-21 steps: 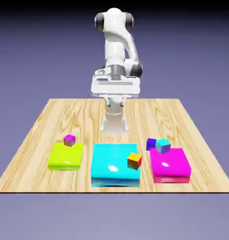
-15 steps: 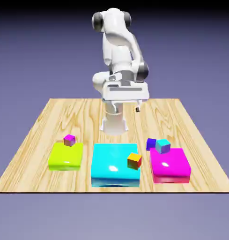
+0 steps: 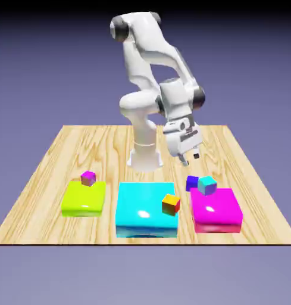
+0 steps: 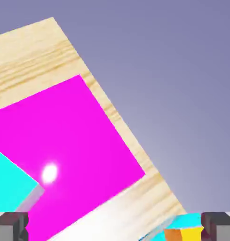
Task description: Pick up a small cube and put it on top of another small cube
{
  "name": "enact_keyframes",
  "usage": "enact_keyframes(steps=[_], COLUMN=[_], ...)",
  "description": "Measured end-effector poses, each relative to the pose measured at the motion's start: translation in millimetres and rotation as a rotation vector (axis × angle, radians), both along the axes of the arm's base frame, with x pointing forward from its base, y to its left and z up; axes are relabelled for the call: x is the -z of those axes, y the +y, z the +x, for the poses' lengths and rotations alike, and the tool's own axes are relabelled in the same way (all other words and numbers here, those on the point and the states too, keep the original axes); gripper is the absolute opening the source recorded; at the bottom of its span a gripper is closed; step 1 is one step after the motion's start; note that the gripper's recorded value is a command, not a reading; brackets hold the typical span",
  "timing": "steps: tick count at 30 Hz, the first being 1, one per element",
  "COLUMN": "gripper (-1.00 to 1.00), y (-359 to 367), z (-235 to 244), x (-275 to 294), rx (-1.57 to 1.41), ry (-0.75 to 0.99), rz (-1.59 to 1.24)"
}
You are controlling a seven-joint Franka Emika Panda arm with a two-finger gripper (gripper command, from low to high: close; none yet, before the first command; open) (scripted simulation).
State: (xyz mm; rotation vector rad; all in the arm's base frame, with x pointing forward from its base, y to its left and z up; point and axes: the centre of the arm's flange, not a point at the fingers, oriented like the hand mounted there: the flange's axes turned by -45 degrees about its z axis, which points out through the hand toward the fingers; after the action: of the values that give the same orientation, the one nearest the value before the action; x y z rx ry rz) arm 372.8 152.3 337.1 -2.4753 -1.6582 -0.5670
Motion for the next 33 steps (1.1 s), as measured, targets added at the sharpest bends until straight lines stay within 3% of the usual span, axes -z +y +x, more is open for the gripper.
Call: enact_keyframes(steps=[26, 33], gripper=[0.00, 0.00], y=[116, 89], z=[-118, -116], x=[122, 141], rx=[-1.343, -1.562], ry=[0.181, 0.180], rz=[-0.105, -0.061])
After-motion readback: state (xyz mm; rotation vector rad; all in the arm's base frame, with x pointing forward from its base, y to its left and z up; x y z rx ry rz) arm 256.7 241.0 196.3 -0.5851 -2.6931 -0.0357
